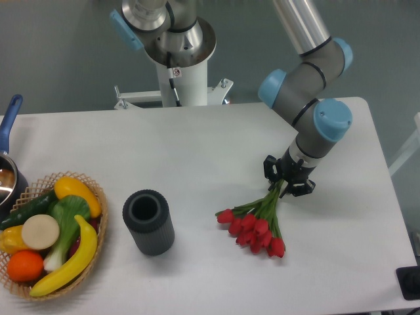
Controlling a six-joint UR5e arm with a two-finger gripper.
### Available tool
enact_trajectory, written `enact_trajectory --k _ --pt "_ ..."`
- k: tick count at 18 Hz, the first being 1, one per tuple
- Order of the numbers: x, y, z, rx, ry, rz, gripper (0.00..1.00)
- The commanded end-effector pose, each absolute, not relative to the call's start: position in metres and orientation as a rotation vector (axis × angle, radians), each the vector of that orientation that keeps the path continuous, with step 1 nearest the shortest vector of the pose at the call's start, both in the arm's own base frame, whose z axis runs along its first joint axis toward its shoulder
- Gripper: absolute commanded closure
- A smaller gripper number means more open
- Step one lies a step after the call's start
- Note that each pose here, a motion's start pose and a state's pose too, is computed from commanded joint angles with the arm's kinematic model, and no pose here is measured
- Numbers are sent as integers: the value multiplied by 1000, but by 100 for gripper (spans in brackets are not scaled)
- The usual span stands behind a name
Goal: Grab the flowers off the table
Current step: 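Lower the gripper onto the tulip stems and close it around them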
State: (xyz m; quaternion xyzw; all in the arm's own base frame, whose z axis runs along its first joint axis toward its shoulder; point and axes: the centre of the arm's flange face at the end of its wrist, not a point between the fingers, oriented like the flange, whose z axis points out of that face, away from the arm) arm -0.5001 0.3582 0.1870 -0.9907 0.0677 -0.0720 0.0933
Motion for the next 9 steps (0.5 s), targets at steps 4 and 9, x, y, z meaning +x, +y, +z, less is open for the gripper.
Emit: enact_trajectory --k 4,9 --pt "-499 357 190 -2941 196 -220 79" --pt "-497 352 215 -2936 165 -175 79"
